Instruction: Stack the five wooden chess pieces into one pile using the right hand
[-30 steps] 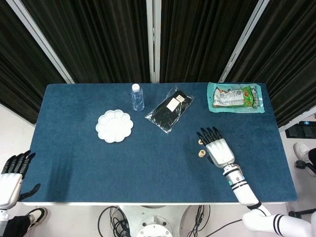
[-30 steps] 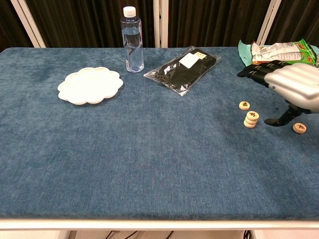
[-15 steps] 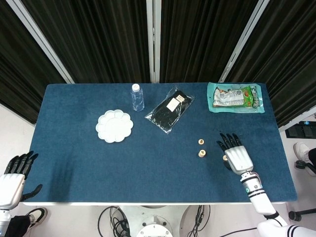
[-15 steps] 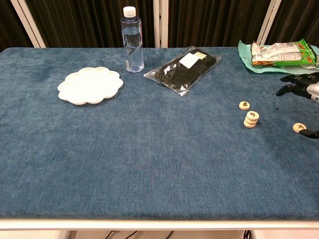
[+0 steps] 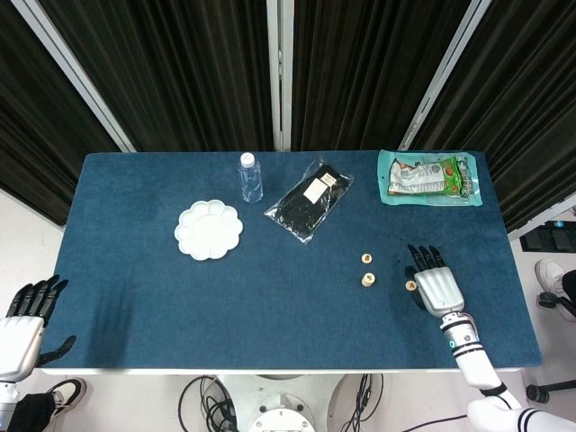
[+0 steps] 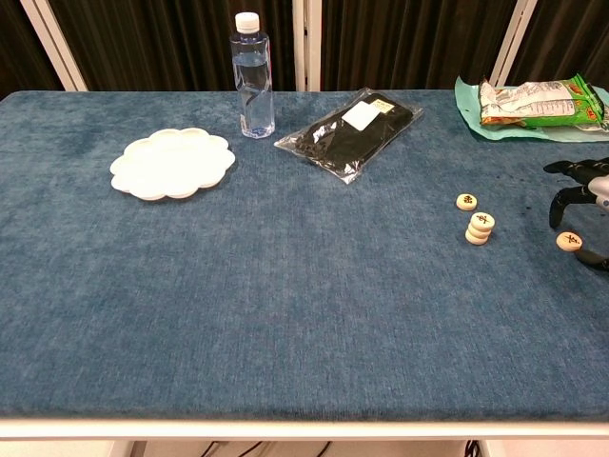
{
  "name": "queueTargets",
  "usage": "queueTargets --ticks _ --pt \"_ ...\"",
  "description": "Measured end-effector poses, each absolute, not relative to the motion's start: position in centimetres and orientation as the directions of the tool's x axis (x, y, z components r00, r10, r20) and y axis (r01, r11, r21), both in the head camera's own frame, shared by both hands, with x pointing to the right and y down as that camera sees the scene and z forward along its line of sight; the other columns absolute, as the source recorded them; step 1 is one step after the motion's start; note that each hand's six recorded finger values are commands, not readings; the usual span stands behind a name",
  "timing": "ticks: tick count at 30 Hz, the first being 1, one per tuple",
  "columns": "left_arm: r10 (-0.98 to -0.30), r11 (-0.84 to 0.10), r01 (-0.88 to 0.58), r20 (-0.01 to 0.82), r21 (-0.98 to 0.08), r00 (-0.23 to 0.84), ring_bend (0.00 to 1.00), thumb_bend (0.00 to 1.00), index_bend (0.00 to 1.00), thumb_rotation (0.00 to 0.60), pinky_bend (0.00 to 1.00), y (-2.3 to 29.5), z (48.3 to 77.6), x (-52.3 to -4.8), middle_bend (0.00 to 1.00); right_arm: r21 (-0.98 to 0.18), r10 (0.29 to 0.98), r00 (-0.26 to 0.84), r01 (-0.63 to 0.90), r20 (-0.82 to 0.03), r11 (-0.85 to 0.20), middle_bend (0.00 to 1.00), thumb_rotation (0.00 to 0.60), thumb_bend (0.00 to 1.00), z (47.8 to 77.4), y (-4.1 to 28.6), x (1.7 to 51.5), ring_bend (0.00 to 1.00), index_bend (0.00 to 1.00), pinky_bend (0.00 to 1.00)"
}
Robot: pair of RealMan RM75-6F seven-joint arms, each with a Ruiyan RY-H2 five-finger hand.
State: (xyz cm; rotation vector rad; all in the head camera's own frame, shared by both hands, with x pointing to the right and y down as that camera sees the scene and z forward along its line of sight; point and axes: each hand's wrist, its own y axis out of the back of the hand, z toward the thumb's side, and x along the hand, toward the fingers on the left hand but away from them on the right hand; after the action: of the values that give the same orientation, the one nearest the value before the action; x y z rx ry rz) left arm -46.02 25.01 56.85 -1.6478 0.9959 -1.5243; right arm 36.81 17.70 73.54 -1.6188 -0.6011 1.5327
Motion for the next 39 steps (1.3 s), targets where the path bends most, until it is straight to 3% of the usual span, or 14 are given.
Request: queueTargets --ticks 7,17,25,39 --pt "-0.875 -0.483 -0.089 0.483 -0.871 0.025 0.00 0.24 0.04 0.600 0.00 25.0 56.9 -46.0 0.00 -0.811 0.799 0.149 -0.182 -0.582 -0.557 0.02 0.600 0.27 73.5 17.7 36.9 0.00 0.51 0.00" --pt "-0.875 -0.483 -0.090 0.483 -0.871 0.025 0.00 0.24 0.04 0.600 0.00 25.0 56.9 -46.0 0.00 -0.833 0.815 0.179 -0.161 -0.552 -0.529 0.03 0.600 0.27 72.5 16.9 35.8 0.00 0.52 0.00" --pt "-0.876 -0.481 -0.091 0.481 -0.872 0.022 0.00 0.24 0.04 0.600 0.00 25.0 56.8 -46.1 0.00 -0.857 0.813 0.274 -0.150 -0.514 -0.492 0.04 0.600 0.27 70.7 14.8 31.6 0.00 0.54 0.00" --pt "-0.879 -0.475 -0.102 0.476 -0.874 0.017 0.00 0.24 0.04 0.600 0.00 25.0 56.6 -46.4 0.00 -0.815 0.756 0.307 -0.240 -0.579 -0.527 0.04 0.600 0.27 71.2 13.1 27.2 0.00 0.56 0.00"
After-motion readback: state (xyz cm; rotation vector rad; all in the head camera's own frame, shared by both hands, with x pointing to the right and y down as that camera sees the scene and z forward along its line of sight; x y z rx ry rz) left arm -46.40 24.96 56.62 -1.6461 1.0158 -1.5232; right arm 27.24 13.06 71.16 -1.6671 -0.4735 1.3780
